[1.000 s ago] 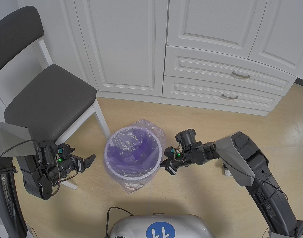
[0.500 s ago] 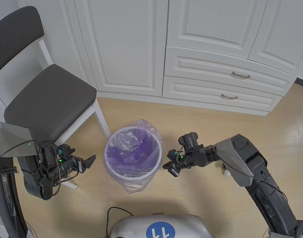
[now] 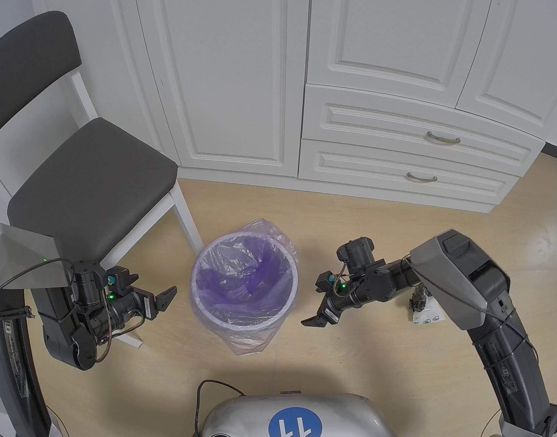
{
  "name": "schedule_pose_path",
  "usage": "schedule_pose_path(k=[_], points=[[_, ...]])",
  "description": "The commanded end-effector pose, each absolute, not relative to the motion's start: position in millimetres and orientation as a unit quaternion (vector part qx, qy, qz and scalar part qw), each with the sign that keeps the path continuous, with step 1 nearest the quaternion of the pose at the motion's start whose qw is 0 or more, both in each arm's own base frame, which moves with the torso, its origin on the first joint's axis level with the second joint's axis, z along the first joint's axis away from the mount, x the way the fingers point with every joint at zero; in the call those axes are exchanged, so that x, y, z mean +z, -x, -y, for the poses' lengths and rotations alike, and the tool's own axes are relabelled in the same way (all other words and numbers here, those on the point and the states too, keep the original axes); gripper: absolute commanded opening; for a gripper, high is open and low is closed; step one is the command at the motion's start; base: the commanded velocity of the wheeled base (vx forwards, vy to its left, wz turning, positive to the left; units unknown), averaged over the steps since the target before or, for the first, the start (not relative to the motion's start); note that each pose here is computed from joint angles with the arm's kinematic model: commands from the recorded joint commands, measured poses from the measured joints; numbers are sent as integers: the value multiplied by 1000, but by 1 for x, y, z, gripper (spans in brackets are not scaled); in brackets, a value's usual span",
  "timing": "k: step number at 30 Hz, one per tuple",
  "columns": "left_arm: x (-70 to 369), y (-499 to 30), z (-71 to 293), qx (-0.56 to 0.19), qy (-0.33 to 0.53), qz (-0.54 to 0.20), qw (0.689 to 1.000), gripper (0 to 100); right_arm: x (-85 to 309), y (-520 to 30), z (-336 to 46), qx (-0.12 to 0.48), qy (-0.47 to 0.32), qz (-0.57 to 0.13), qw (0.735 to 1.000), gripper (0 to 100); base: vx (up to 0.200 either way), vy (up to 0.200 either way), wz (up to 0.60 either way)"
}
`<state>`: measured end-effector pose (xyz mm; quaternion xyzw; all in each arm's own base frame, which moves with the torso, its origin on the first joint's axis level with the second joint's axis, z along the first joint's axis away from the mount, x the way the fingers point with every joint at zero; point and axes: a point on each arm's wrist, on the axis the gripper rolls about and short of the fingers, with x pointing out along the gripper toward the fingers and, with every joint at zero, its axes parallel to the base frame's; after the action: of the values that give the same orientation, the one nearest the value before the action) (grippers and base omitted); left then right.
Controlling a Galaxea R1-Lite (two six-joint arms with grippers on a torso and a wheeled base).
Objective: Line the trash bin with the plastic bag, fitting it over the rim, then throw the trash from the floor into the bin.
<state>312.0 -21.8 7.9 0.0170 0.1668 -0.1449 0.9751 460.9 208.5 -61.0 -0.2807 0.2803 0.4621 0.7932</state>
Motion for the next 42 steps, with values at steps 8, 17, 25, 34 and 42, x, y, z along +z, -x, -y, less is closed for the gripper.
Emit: schedule_pose_path(k=[8, 17, 25, 34, 42], points=[[-4, -271, 40, -181, -17, -229, 956, 100, 28, -360, -153, 295, 223, -191, 909, 100, 0, 0, 0], [36, -226, 49, -215, -20, -204, 955, 100, 53, -309, -123, 214, 118, -144, 959, 100, 0, 0, 0], [71, -196, 53, -218, 29, -158, 963, 100, 18, -345, -76, 48, 74, -183, 979, 100, 0, 0, 0], [110, -179, 44, -204, 67, -66, 974, 100, 7, -380, -17, -35, 58, -270, 960, 100, 0, 0, 0], [110, -180, 43, -162, 66, -64, 982, 100, -20, -405, 11, -75, 30, -288, 954, 100, 0, 0, 0]])
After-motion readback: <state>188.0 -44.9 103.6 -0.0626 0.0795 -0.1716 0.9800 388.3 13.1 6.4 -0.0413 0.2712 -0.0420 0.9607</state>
